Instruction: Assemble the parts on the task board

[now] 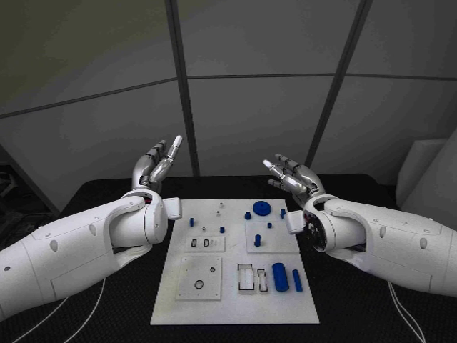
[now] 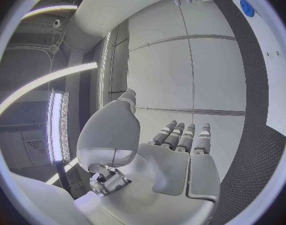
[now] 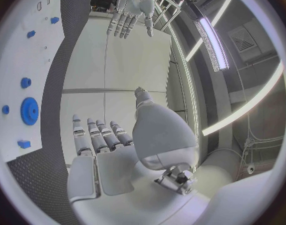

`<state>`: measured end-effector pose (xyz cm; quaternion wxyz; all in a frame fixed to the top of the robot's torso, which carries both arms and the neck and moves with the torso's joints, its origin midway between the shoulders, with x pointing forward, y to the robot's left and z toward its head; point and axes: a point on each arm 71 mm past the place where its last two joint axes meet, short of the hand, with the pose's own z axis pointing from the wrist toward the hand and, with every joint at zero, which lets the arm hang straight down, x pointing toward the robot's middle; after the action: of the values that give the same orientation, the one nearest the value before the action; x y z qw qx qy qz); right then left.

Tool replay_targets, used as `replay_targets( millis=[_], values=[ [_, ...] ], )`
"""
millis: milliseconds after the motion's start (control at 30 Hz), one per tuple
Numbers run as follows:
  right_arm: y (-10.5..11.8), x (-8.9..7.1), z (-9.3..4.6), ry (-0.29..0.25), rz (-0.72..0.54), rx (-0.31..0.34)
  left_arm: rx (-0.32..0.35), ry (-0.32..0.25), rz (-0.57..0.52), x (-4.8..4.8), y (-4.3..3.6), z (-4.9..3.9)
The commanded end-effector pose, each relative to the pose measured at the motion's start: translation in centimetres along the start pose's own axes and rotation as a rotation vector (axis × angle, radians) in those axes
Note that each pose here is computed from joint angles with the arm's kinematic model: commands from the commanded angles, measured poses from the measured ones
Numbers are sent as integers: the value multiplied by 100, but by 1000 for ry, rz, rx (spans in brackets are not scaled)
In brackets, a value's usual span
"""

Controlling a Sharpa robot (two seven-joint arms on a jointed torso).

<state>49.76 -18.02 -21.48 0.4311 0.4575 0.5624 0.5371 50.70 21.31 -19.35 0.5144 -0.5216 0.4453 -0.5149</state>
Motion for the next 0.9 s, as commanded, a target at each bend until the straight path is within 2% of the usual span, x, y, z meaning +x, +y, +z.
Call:
replay_targets(
  millis=[33,200,233,267,500,733,900],
  values=[
    [-16,111,31,176,-43,55,29,22,-17,22,-30,4],
    [-6,126,63,212,-58,70,29,22,-17,22,-30,4],
    [88,-39,83,183,-492,-139,-4,55,-41,-86,-1,-4],
    [97,-43,84,182,-527,-160,-6,58,-41,-99,-2,-12],
    [151,-47,84,192,-717,-264,-2,69,-42,-181,-36,-73],
    [222,-43,96,199,-830,-314,-4,86,-47,-225,-76,-134],
    [289,-33,119,215,-954,-315,-6,108,-48,-244,-119,-202]
  ],
)
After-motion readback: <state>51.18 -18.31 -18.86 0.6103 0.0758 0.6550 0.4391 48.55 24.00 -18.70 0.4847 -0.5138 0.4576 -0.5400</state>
